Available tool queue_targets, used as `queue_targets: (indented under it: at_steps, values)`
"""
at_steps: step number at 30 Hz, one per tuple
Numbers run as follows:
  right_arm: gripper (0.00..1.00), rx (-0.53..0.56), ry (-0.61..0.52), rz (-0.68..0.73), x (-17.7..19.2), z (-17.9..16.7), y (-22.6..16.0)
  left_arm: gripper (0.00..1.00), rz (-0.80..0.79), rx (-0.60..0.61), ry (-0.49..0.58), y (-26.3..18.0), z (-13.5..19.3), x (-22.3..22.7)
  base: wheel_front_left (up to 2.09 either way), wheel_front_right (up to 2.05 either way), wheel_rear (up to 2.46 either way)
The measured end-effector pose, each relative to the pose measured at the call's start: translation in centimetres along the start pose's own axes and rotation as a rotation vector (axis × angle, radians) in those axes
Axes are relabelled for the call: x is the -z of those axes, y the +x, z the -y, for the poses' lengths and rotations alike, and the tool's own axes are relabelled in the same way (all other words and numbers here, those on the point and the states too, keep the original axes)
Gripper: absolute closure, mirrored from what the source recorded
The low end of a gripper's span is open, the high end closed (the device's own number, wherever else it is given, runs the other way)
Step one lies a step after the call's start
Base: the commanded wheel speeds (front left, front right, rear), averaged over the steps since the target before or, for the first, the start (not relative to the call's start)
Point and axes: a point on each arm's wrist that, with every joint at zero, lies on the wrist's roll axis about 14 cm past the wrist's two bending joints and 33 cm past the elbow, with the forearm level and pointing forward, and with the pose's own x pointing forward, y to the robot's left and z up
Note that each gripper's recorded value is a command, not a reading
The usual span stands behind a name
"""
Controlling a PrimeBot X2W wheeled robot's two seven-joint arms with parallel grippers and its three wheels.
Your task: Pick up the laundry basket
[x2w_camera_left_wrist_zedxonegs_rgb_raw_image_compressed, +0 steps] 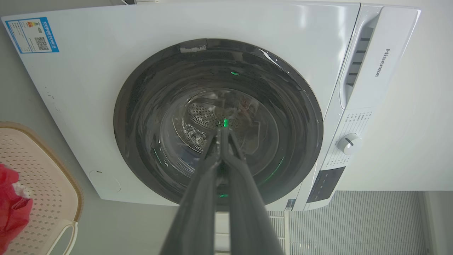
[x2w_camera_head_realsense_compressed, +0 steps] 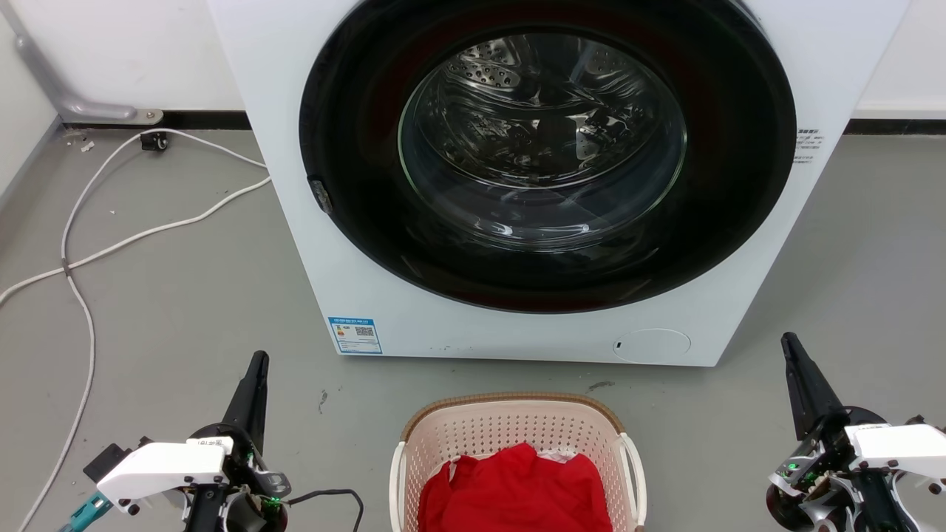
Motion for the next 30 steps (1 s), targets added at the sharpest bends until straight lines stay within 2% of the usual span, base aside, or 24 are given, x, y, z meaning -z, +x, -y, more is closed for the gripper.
queue_targets:
  at_steps: [19, 20, 24, 30]
  values:
    - [1.00, 0.005, 0.001, 0.001, 0.0, 0.2, -0.1, 1.00, 0.000, -0.006, 0.001, 0.0, -0.2, 0.0, 0.00, 0.00, 0.00]
    - [0.00, 0.019, 0.002, 0.002, 0.0, 0.6, -0.2, 0.00, -0.001, -0.018, -0.001, -0.2, -0.6, 0.1, 0.00, 0.00, 0.00]
    - [0.00, 0.072, 0.006, 0.013, -0.2, 2.4, -1.2, 0.00, 0.007, -0.068, -0.005, -1.1, -2.3, 0.1, 0.00, 0.00, 0.00]
    - [0.00, 0.070, -0.055, 0.036, -0.5, 2.3, -1.2, 0.00, 0.033, -0.058, 0.053, -1.0, -1.9, -0.4, 0.00, 0.00, 0.00]
